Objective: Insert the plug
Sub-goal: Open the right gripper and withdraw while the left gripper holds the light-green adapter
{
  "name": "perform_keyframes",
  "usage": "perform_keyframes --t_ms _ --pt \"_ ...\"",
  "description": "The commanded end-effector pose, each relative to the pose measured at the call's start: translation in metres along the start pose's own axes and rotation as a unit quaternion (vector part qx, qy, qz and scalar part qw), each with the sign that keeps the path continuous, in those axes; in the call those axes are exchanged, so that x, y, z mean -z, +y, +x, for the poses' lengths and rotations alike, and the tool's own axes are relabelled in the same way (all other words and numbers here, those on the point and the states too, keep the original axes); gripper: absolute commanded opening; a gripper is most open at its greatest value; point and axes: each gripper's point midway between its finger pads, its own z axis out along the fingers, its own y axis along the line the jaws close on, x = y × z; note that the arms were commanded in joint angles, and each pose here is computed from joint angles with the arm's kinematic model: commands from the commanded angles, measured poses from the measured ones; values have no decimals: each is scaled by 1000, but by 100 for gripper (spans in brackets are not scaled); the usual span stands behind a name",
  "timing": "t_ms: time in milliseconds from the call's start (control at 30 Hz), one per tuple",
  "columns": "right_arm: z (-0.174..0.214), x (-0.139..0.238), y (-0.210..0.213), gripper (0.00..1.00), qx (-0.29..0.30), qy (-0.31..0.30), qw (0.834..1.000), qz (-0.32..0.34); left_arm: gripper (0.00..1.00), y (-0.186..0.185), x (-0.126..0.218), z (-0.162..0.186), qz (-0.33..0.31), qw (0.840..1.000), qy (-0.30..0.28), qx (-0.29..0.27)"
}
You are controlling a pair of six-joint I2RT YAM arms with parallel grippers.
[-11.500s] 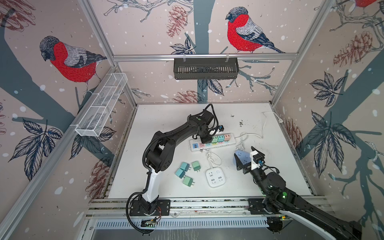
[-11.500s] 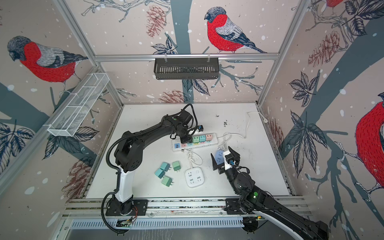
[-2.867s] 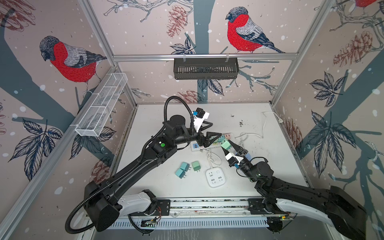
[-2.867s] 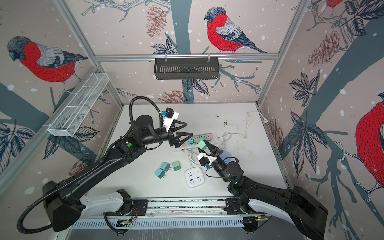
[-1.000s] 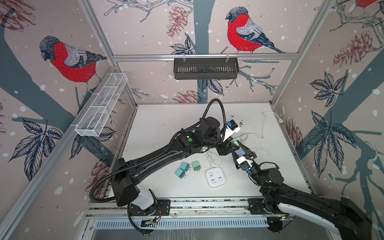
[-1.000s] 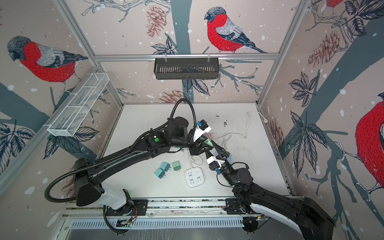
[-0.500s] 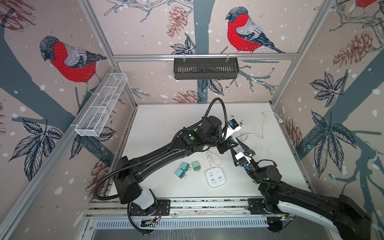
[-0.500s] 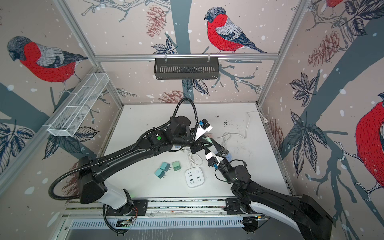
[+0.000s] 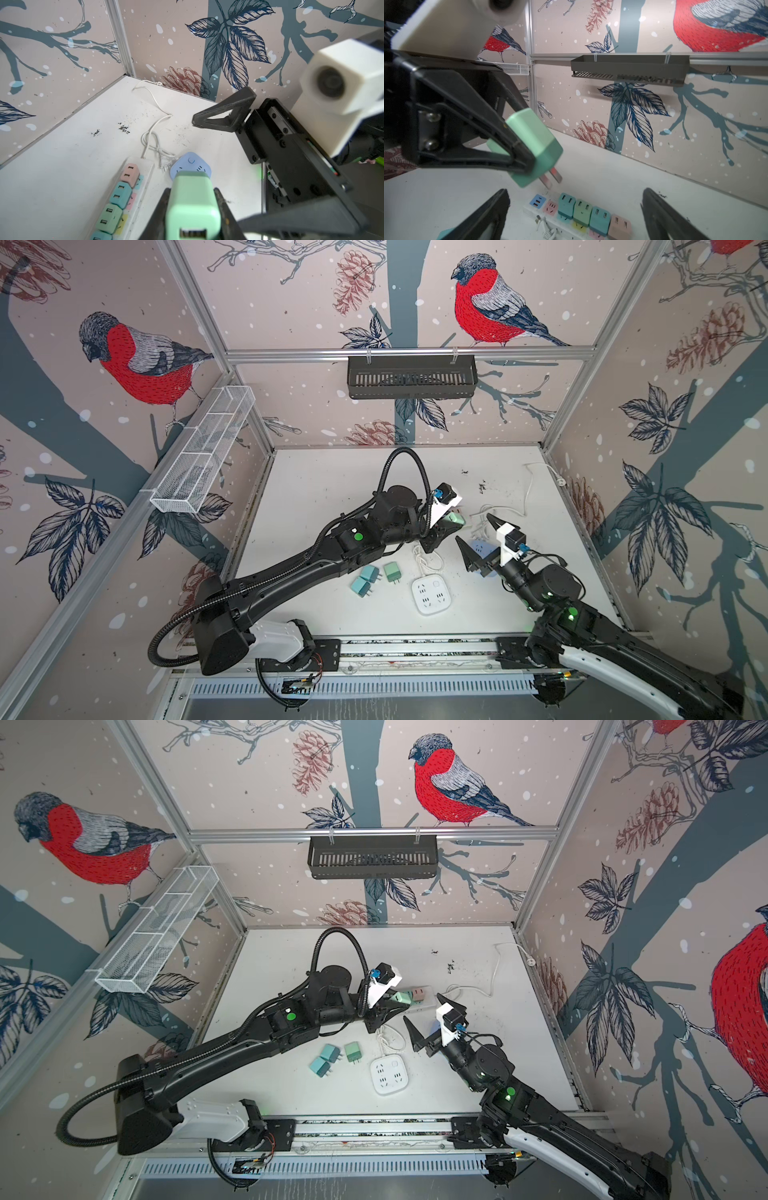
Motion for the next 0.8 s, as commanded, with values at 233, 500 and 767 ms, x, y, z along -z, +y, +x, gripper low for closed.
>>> perform_keyframes --t_ms 233,500,767 --pt "66 28 -17 100 -79 20 996 36 0 5 10 -6 -32 992 -61 -110" --pt "78 23 -19 100 -78 41 995 48 0 5 17 -22 -38 990 -76 -112" --pt "87 18 -16 100 -72 61 994 48 0 21 25 -51 -83 986 -54 -131"
